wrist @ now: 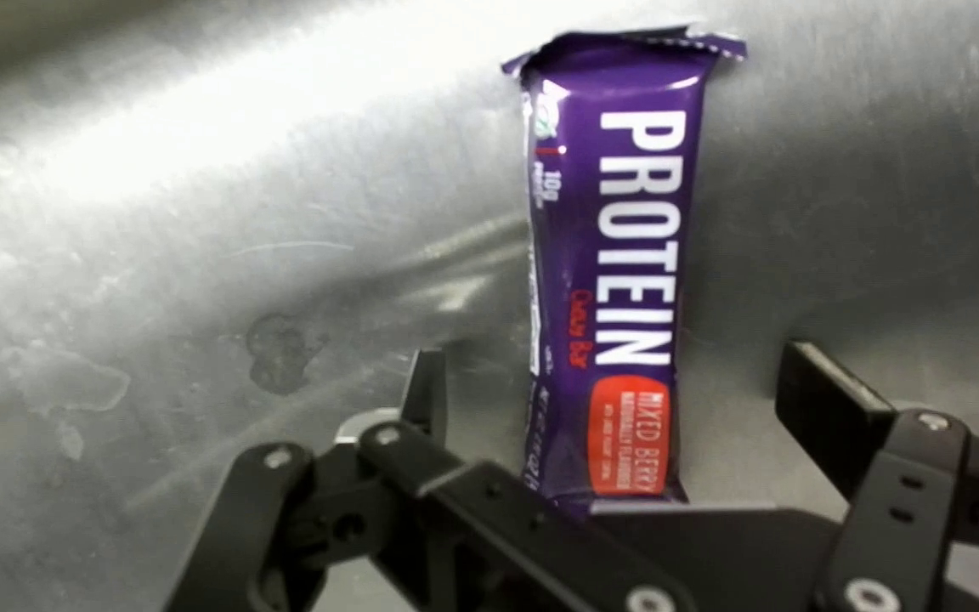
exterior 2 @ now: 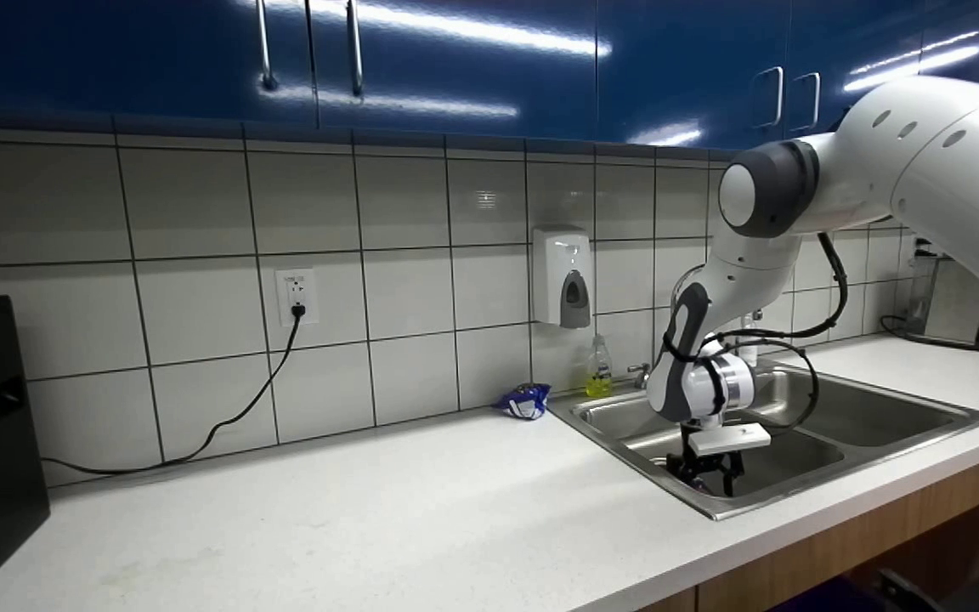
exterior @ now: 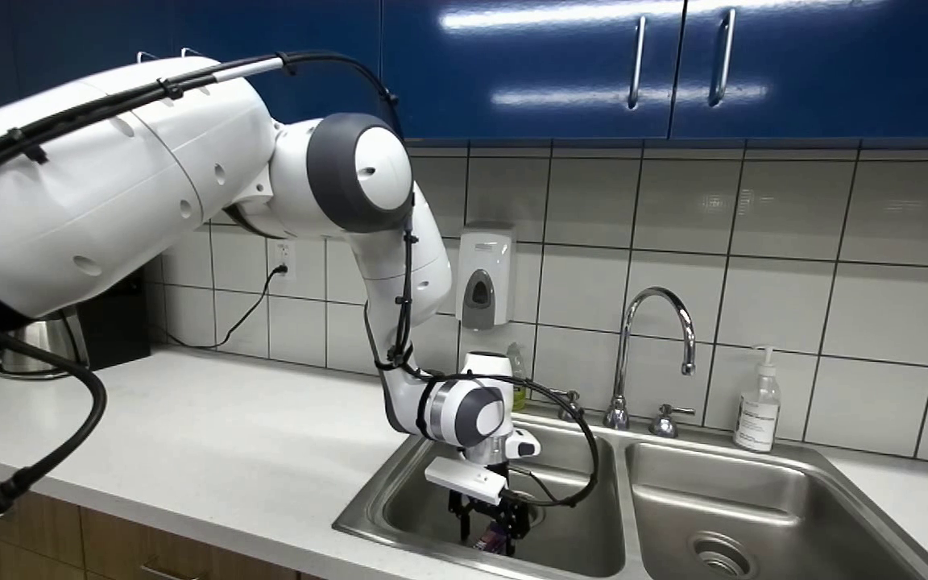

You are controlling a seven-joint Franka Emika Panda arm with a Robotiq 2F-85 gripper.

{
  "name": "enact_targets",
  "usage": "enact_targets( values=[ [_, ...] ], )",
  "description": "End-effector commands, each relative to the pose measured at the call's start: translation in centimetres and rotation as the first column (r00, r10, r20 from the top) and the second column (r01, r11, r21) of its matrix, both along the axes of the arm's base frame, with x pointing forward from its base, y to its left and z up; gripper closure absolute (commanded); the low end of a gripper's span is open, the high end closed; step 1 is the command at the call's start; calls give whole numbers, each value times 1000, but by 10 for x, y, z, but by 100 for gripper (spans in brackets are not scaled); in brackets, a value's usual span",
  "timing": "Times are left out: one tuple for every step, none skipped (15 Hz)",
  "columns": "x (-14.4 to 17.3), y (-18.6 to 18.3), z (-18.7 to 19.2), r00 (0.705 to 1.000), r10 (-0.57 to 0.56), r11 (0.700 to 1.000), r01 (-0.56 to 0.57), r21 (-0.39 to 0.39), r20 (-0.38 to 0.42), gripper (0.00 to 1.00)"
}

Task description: Shift the chocolate bar from the sink to the counter

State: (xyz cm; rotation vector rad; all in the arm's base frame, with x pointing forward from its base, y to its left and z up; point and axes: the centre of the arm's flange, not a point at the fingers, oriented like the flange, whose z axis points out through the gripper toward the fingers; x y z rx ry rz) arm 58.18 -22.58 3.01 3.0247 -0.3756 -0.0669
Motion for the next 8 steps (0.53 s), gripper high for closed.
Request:
enact_targets(
  values=[
    [-11, 4, 15, 999, -12, 999, 11, 41, 36, 0],
    [-12, 4, 16, 999, -15, 999, 13, 48, 40, 0],
    [-14, 4, 18, 999, -18, 998, 16, 53, 44, 0],
    [-16, 5, 19, 999, -20, 998, 17, 59, 46, 0],
    [-18, 5, 21, 999, -24, 998, 21, 62, 47, 0],
    [-19, 5, 23, 999, -26, 997, 23, 67, 48, 0],
    [-21, 4, 26, 999, -27, 997, 24, 70, 46, 0],
    [-23, 4, 28, 999, -30, 997, 27, 69, 44, 0]
  ],
)
